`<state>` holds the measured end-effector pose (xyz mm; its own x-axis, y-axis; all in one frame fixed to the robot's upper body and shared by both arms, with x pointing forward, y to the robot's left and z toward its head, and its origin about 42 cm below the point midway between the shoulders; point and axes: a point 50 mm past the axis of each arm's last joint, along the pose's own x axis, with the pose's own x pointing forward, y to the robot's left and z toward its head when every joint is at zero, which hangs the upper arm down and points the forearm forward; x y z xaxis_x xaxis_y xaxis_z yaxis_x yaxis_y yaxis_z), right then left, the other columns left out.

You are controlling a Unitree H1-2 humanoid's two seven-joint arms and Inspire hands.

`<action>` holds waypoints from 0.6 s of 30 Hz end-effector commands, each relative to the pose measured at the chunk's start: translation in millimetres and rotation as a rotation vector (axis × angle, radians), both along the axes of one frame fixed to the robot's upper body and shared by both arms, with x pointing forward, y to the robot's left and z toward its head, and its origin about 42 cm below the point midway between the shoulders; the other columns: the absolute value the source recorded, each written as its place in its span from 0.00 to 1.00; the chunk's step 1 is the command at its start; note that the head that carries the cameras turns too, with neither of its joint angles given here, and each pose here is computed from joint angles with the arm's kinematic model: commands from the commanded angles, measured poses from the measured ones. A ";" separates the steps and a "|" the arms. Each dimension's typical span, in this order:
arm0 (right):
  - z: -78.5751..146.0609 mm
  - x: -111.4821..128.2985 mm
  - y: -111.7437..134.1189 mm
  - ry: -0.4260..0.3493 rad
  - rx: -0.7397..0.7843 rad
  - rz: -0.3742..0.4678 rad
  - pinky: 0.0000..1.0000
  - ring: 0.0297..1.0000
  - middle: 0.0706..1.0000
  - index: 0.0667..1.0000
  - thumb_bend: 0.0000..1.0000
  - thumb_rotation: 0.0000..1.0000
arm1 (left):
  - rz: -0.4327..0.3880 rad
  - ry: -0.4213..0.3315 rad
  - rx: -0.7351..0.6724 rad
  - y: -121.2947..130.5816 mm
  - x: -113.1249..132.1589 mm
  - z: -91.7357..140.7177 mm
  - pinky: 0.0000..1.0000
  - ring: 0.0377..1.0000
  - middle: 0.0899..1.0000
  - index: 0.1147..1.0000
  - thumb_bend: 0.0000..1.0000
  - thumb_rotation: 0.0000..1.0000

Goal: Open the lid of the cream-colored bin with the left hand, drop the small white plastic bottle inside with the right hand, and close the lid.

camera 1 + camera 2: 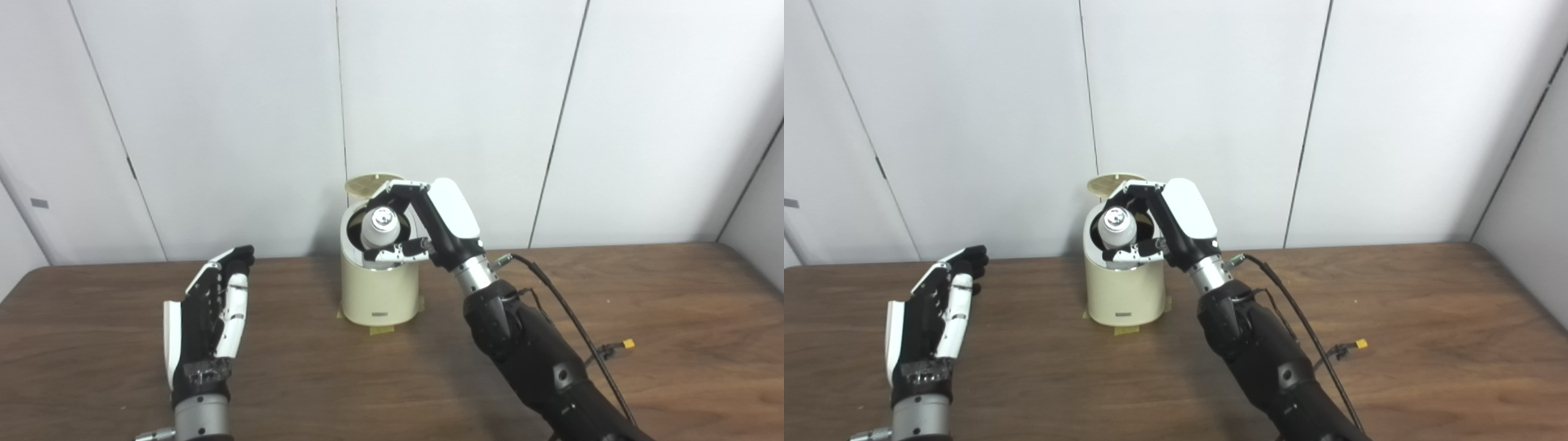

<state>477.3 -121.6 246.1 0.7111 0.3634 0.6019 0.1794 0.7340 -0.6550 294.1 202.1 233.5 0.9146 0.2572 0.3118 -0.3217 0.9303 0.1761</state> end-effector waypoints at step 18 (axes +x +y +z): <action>25.8 2.1 -1.2 -0.018 0.015 -0.027 0.55 0.61 0.63 0.65 0.99 0.12 | -0.008 -0.108 0.007 -3.4 2.2 20.8 0.75 0.77 0.73 0.73 0.31 0.76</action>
